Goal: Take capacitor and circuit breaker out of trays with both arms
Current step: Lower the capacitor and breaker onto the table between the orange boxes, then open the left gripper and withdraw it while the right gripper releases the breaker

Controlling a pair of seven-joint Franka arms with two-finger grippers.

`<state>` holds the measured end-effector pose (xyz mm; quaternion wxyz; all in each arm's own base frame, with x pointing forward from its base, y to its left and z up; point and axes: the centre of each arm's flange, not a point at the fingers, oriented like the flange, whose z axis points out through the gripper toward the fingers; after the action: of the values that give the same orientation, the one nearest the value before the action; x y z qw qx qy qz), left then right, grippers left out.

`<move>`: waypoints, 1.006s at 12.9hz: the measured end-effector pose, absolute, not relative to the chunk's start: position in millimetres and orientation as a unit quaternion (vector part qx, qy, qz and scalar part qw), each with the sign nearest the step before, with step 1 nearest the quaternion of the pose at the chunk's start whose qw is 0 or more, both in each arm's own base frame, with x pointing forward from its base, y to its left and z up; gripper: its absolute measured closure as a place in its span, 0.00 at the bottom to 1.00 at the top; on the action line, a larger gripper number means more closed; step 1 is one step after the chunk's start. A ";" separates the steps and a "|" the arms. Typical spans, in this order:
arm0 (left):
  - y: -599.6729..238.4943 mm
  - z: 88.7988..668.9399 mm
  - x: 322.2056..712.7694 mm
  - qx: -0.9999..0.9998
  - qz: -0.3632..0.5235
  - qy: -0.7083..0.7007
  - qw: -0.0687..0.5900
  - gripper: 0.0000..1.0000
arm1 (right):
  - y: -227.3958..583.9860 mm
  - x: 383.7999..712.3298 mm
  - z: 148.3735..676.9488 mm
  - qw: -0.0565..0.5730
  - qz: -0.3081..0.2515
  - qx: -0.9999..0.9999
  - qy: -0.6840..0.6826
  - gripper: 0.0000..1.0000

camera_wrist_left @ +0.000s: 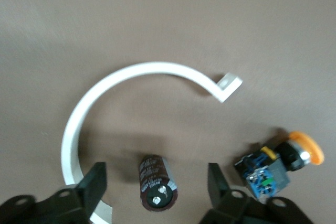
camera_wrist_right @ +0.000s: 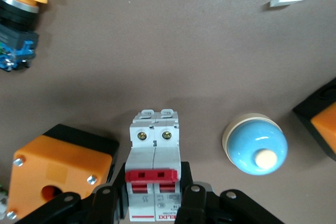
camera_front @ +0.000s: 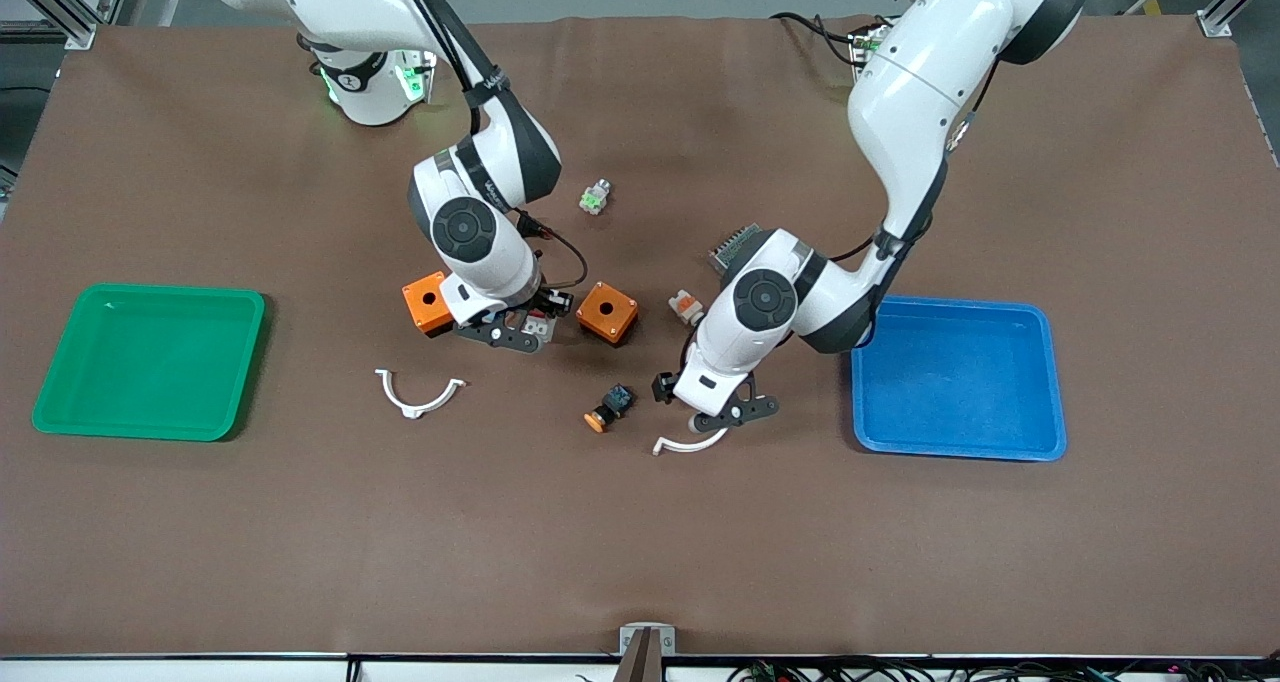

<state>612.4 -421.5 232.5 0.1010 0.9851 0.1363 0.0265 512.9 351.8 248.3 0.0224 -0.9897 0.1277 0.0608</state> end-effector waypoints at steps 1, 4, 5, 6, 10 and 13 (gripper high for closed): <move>-410.8 253.6 621.7 0.986 0.029 0.139 0.093 0.00 | 351.2 513.2 244.7 0.021 0.061 -0.990 0.129 0.60; -363.9 336.6 644.1 0.992 0.041 0.114 0.041 0.00 | 349.6 514.8 240.0 0.021 0.059 -0.989 0.131 0.60; -341.7 366.6 650.3 0.993 0.047 0.104 0.031 0.00 | 350.6 514.0 238.7 0.021 0.060 -0.990 0.130 0.60; -315.8 393.6 655.4 0.994 0.048 0.099 0.020 0.00 | 351.7 513.1 237.2 0.020 0.061 -0.990 0.128 0.60; -202.7 465.3 665.0 0.996 0.026 0.083 -0.020 0.00 | 352.4 512.0 224.4 0.017 0.061 -0.991 0.116 0.60; -135.0 511.2 656.8 0.998 0.011 0.046 -0.037 0.00 | 352.6 511.8 222.6 0.016 0.063 -0.992 0.112 0.55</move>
<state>656.8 -135.0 511.2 -0.0374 0.9982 0.0460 0.0108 511.8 352.6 222.6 0.0159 -0.9916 0.1121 0.0629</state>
